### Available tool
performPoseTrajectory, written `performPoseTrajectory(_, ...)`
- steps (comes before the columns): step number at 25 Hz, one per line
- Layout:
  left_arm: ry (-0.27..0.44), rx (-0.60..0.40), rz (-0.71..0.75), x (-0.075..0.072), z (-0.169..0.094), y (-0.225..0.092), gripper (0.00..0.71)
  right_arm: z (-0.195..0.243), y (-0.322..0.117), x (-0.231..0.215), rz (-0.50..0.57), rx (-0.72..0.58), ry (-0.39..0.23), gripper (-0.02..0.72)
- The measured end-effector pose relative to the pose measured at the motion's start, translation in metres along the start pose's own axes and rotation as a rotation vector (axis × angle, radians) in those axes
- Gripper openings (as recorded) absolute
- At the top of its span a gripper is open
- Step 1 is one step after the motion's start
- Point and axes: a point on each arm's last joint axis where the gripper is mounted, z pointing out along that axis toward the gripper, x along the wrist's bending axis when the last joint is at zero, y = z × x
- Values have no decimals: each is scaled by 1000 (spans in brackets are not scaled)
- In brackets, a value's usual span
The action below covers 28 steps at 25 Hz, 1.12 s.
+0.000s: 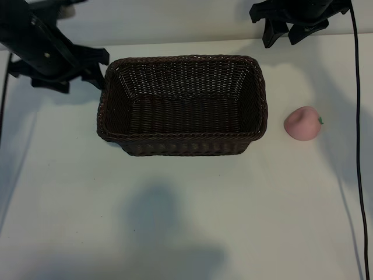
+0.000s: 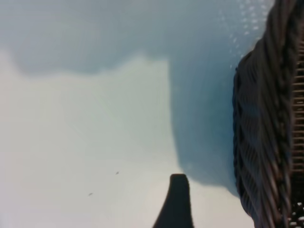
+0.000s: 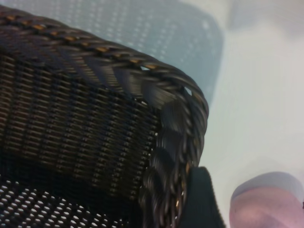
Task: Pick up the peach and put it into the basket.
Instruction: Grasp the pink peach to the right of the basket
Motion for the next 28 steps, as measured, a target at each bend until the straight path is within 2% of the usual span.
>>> performPoseTrajectory(5,9,-66,27,-4,-34,8,633,0,0,0,0,0,0,505)
performPoseTrajectory(11,40,-48,54,-3,-44,11,624,0,0,0,0,0,0,505)
performPoseTrajectory(13,63,-27,51,4,-45,10,622,0,0,0,1,0,2,505)
performPoseTrajectory(18,105,11,-10,35,-50,9,614,0,0,0,2,0,5,505)
performPoseTrajectory(20,117,14,-10,43,-51,9,609,0,0,1,2,0,6,505)
performPoseTrajectory(24,104,4,-8,42,-51,10,601,0,0,1,2,0,7,505)
performPoseTrajectory(28,44,-34,-17,37,-51,14,598,0,0,1,2,0,7,505)
